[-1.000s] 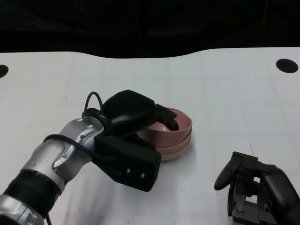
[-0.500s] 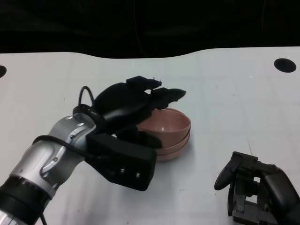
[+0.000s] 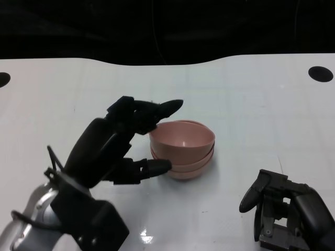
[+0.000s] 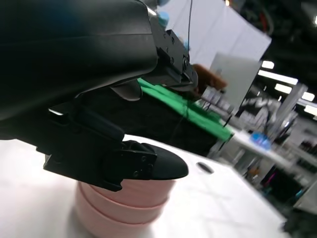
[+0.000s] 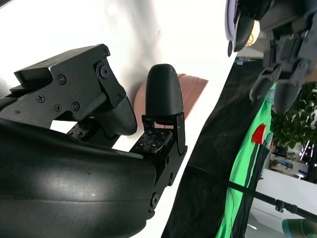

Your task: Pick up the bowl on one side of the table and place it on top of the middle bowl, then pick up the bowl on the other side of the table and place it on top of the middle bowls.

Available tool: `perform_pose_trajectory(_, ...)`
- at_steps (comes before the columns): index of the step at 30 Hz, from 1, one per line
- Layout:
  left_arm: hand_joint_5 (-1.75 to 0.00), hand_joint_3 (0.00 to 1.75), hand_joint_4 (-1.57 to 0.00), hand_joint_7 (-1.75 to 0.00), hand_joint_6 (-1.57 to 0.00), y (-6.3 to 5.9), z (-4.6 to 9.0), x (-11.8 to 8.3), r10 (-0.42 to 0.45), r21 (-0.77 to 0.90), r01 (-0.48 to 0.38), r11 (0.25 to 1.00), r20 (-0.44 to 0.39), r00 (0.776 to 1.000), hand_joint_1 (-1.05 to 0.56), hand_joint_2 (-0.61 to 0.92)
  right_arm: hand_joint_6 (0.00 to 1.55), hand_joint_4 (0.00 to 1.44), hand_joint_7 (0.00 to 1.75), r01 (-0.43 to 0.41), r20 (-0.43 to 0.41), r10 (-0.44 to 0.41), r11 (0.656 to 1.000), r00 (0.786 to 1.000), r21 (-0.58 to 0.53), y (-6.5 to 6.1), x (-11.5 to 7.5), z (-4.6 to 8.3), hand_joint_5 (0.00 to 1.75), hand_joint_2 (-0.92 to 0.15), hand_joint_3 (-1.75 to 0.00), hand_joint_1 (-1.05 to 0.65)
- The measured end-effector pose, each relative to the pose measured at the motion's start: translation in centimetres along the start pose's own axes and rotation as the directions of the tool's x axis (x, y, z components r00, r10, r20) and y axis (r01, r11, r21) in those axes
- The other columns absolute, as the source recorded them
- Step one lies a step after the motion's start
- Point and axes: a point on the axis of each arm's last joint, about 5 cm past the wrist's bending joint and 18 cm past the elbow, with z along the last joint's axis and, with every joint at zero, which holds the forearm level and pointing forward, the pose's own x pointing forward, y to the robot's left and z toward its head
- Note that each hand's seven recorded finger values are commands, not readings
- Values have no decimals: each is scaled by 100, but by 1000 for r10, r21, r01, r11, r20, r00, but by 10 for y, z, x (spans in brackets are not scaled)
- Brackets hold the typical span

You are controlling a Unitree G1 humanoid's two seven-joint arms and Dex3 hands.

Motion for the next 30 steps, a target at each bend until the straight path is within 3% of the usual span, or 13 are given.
perform_pose_trajectory(1,-141,32,0,-103,-9,-1,0,-5,18,-14,-18,1000,0,1000,-47,92,82,91,147,0,0,0,1000,1000,0,0,0,0,175,-35,-152,-3)
perform_pose_trajectory(2,-154,31,-4,-124,-9,-2,1,-9,38,-36,-39,999,-7,999,-41,92,82,91,147,0,1,0,1000,1000,0,0,0,0,175,-35,-153,-3)
perform_pose_trajectory(6,-168,29,-14,-147,-12,-7,9,-29,150,-201,-163,966,-80,985,-32,91,83,92,147,-3,9,3,1000,1000,-1,1,0,0,175,-34,-153,-3)
perform_pose_trajectory(8,-168,34,-22,-145,-20,-11,17,-41,180,-314,-220,924,-151,972,-27,90,83,92,147,-5,10,5,1000,1000,-1,1,1,0,175,-35,-153,-3)
perform_pose_trajectory(10,-164,66,-35,-140,-31,-12,23,-52,176,-379,-244,893,-205,963,-21,74,83,92,147,-6,10,6,1000,1000,-1,1,1,0,175,-35,-153,-3)
perform_pose_trajectory(11,-160,85,-48,-136,-45,-12,26,-56,170,-397,-248,884,-220,961,-17,65,83,92,147,-6,10,7,1000,1000,-1,2,1,1,175,-35,-153,-3)
perform_pose_trajectory(14,-153,117,-75,-130,-70,-9,31,-63,157,-435,-255,864,-248,956,-12,51,83,92,147,-4,11,4,1000,1000,-1,1,1,1,175,-34,-153,-3)
perform_pose_trajectory(17,-158,126,-82,-134,-77,-8,32,-66,124,-470,-241,849,-266,956,-15,45,83,92,147,-1,10,1,1000,1000,-3,0,1,0,175,-33,-152,-4)
perform_pose_trajectory(26,-174,129,-81,-154,-73,-12,21,-73,88,-579,-271,769,-323,942,-15,45,82,91,145,-2,17,2,1000,1000,0,-2,-2,-1,175,-34,-153,-3)
perform_pose_trajectory(30,-172,130,-82,-155,-73,-14,18,-76,78,-596,-275,754,-335,939,-16,44,83,91,145,0,10,0,1000,1000,-1,-2,-4,-2,175,-34,-153,-3)
